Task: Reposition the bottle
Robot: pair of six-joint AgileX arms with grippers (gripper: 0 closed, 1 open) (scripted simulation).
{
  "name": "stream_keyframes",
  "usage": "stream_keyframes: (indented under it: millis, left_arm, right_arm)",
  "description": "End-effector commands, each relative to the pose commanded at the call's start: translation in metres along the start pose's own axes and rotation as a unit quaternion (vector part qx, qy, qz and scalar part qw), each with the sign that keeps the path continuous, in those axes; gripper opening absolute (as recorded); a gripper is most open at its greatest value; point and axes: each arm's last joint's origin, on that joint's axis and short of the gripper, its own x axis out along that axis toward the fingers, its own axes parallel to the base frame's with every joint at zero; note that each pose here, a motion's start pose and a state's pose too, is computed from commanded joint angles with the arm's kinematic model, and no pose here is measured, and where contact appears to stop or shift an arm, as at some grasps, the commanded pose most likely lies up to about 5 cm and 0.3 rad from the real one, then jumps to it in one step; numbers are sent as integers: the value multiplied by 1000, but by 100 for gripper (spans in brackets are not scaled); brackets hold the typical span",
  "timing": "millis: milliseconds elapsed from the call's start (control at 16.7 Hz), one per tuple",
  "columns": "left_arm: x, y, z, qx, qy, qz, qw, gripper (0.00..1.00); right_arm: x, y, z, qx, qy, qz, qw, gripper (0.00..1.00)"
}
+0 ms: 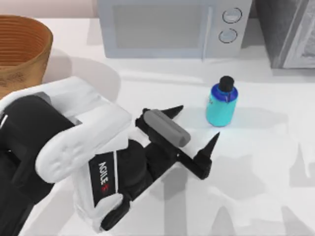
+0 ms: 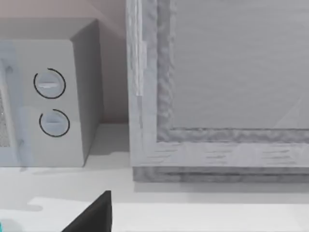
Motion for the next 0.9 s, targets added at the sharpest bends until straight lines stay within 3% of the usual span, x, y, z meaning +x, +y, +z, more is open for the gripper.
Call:
stream_keyframes:
  millis: [420, 900]
  left_arm:
    - [3, 1, -1, 0, 2, 1, 1000, 100]
    - [80, 0, -3, 0, -3, 0, 1000, 100]
  right_arm:
    - [0, 0, 0, 0, 0, 0, 1000, 100]
    - [0, 0, 0, 0, 0, 0, 1000, 100]
